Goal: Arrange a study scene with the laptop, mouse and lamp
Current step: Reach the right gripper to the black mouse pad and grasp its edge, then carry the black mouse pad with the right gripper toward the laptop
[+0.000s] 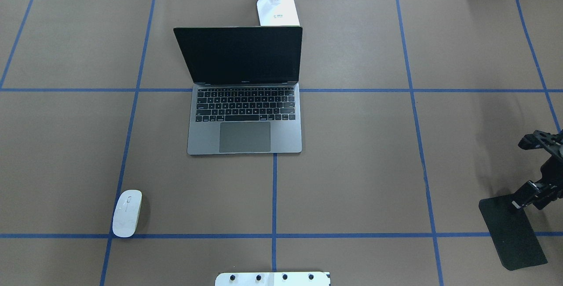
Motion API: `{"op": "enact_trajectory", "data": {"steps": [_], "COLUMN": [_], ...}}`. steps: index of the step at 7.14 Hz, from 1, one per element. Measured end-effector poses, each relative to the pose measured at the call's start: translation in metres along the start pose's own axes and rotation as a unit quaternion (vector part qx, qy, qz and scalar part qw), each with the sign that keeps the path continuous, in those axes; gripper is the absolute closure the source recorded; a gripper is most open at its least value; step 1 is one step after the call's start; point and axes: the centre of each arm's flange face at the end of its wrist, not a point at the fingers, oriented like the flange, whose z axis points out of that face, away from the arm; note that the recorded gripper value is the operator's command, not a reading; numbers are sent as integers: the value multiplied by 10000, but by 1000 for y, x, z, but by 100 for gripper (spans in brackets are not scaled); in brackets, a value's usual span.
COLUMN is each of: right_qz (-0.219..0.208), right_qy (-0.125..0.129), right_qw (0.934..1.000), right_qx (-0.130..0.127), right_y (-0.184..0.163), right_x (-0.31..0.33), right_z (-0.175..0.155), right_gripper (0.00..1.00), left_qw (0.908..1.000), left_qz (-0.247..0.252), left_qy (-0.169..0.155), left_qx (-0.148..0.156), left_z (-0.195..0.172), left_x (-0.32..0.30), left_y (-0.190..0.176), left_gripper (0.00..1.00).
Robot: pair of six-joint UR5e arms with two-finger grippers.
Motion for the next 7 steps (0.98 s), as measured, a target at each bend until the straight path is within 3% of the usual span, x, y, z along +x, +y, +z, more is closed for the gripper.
{"op": "enact_trajectory", "data": {"steps": [1,5,7], "right_qz": [-2,91,112], "right_qy": [4,14,13], "right_qw": [10000,9999,9999], "right_qx": [-34,-88,-82], "right_y": [0,1,1], "right_x": [-2,-2,-3], "right_z": [3,7,6], "right_gripper": [25,100,100], "left_qw": [10000,10000,10000], "left_qz": [-1,-3,-14], "left_qy": [-3,-7,-10], "left_qx": [9,30,43], "left_z": [-1,-3,-4], "left_x": [0,0,-1], "left_y": [0,0,0], "left_gripper": [1,1,1]}}
